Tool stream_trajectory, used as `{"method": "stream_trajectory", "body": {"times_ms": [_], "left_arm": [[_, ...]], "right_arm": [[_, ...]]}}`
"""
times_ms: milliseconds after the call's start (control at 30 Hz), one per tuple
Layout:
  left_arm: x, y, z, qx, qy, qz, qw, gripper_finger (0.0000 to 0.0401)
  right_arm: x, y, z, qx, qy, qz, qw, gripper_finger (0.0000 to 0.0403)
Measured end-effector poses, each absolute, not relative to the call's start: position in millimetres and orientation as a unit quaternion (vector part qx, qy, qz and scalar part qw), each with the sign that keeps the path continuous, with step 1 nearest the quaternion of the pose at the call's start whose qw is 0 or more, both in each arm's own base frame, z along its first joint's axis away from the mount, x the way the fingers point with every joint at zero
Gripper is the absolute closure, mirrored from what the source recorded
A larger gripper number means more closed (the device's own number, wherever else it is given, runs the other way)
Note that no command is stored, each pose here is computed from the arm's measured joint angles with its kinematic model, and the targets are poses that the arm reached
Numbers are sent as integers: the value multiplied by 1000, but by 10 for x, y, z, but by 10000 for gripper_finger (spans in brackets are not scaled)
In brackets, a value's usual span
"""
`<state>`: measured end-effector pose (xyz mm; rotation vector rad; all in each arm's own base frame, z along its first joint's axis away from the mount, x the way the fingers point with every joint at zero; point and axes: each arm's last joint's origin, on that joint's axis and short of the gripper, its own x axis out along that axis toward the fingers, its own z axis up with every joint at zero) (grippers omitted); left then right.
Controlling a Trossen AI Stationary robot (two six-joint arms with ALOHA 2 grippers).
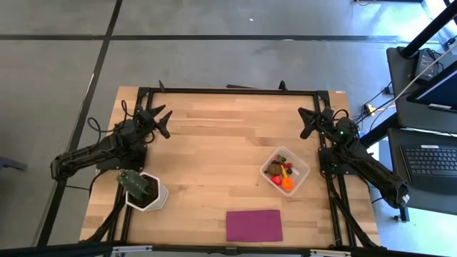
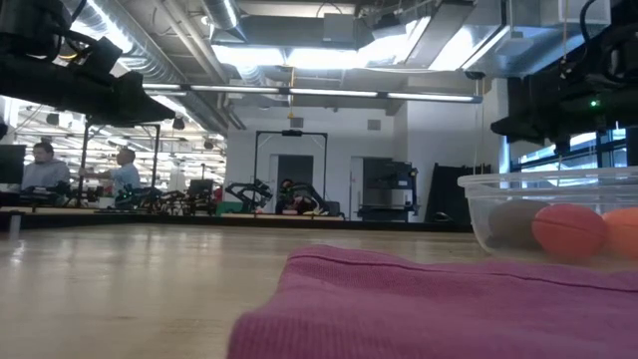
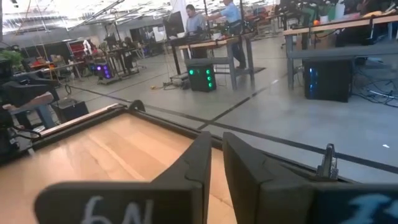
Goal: Pick and placing Produce into tupperware
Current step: Return to Home Position
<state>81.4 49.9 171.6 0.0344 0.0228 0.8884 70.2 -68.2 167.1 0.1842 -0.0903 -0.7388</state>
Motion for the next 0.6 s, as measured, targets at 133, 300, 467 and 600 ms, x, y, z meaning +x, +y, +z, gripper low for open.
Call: {"method": "stream_trajectory", "body": {"times_ms": [133, 300, 467, 600], "left_arm": [[814, 499, 1716, 17, 11, 430, 903, 222], [814, 499, 1716, 17, 11, 430, 903, 222], [814, 499, 1716, 17, 11, 430, 903, 222], [814, 499, 1716, 17, 11, 430, 903, 222]], "right_arm": [[702, -682, 1671, 90, -44, -360, 928, 357], [703, -682, 1671, 90, -44, -359, 928, 357], [703, -681, 1671, 90, -44, -358, 928, 357], [703, -681, 1671, 90, -44, -358, 928, 356]]}}
